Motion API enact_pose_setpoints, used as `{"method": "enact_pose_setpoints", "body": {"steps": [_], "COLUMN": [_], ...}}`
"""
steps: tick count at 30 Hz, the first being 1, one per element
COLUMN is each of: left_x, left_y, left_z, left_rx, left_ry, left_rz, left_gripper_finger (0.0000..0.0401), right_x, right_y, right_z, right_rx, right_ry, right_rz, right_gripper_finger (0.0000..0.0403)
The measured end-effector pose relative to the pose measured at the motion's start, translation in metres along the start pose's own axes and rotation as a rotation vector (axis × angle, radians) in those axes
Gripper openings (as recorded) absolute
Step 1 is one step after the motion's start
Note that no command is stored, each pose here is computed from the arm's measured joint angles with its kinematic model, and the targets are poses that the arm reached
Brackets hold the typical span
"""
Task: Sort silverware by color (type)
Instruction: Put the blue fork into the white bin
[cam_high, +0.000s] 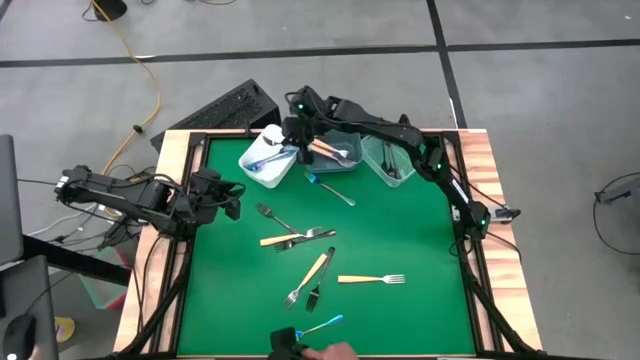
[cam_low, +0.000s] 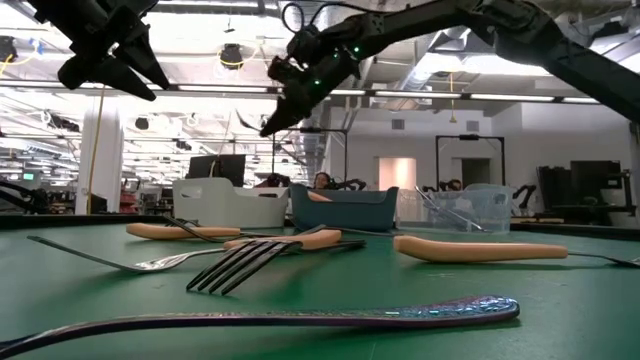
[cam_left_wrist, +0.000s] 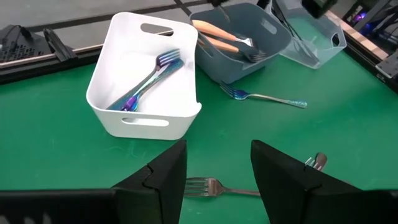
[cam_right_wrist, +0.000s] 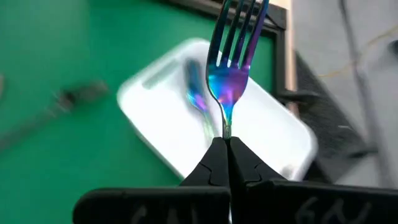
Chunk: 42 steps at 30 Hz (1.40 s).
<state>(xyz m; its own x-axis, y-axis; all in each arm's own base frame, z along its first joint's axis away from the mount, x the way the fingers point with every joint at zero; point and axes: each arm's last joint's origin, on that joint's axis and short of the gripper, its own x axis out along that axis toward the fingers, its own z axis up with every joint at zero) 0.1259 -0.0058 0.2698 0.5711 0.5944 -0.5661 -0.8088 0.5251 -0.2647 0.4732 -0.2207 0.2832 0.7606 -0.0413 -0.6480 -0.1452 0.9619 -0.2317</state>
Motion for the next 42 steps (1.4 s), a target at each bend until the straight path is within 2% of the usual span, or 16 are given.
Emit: {"method": "enact_pose_setpoints", "body": {"steps": [4, 10, 12, 15, 19, 22, 24, 32, 42], "left_x": [0.0, 0.0, 0.0, 0.0, 0.0, 0.0, 0.0, 0.0, 0.0], "left_y": [0.0, 0.0, 0.0, 0.0, 0.001, 0.002, 0.003, 0.003, 0.004], "left_z": [0.0, 0.0, 0.0, 0.0, 0.0, -0.001, -0.001, -0.001, -0.002], "left_rx": [-0.031, -0.044, -0.048, -0.049, -0.045, -0.041, -0.037, -0.039, -0.032], "left_ry": [0.0, 0.001, 0.003, 0.001, -0.014, -0.007, 0.0, 0.003, 0.005], "left_rz": [0.0, 0.0, 0.0, 0.001, 0.012, 0.021, 0.026, 0.024, 0.035], "left_gripper_finger": [0.0162, 0.0162, 0.0162, 0.0162, 0.0162, 0.0162, 0.0162, 0.0162, 0.0162], "right_x": [0.006, 0.008, 0.009, 0.012, 0.025, 0.036, 0.048, 0.068, 0.079], "right_y": [-0.004, 0.0, 0.004, 0.008, 0.006, 0.003, 0.001, -0.004, -0.011], "right_z": [-0.008, 0.01, 0.014, 0.019, 0.019, 0.004, -0.001, -0.027, -0.043], "right_rx": [-0.159, -0.412, -0.446, -0.443, -0.471, -0.447, -0.445, -0.373, -0.336], "right_ry": [0.041, -0.046, -0.066, -0.133, -0.199, -0.148, -0.168, -0.094, -0.077], "right_rz": [-0.023, -0.086, -0.086, -0.056, -0.095, -0.062, -0.082, -0.033, -0.03], "right_gripper_finger": [0.0, 0.0, 0.0, 0.0, 0.0, 0.0, 0.0, 0.0, 0.0]}}
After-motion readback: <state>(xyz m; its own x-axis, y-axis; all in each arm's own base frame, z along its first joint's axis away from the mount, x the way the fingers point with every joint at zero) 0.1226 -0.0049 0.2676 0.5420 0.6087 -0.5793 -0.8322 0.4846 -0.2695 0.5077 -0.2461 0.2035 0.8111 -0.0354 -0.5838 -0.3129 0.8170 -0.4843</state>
